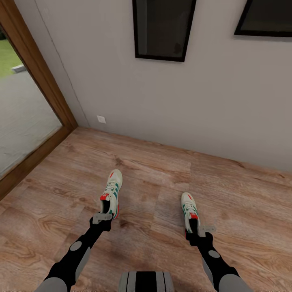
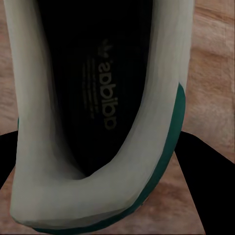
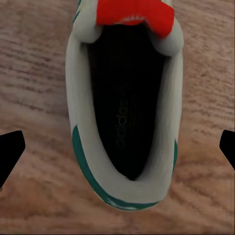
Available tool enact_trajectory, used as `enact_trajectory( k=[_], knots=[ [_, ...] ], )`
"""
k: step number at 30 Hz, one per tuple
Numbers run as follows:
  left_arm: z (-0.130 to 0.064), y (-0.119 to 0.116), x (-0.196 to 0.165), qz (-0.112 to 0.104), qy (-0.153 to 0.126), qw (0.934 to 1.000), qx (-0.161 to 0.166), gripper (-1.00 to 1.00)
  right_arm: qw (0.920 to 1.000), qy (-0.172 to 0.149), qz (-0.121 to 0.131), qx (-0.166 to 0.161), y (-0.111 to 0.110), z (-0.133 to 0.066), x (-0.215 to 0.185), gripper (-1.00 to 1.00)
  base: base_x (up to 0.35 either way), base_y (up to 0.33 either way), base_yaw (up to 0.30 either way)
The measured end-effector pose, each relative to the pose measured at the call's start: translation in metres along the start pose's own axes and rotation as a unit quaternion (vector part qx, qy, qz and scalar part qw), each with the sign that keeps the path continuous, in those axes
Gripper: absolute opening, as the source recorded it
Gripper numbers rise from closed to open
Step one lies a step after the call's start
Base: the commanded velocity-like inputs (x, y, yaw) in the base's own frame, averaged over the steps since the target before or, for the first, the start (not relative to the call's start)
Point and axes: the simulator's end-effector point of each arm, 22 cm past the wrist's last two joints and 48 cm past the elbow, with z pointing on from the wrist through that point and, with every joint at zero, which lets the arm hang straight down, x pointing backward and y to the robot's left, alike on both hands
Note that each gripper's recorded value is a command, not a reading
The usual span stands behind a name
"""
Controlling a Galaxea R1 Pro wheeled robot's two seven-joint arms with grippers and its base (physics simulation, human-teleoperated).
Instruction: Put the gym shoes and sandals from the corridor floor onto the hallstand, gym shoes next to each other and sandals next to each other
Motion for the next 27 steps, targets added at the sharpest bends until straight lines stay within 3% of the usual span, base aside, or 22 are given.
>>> enact_trajectory(
  k=[22, 27],
  knots=[
    [0.008, 0.006, 0.074, -0.013, 0.059, 0.9982, -0.004, -1.00, 0.9981, 0.062, -0.006, -0.001, 0.003, 0.016, 0.071, 1.00, 0.000, 0.000, 0.000],
    [0.009, 0.007, 0.078, -0.014, 0.062, 0.9980, -0.004, -1.00, 0.9978, 0.066, -0.006, -0.001, 0.003, 0.017, 0.076, 1.00, 0.000, 0.000, 0.000]
  ],
)
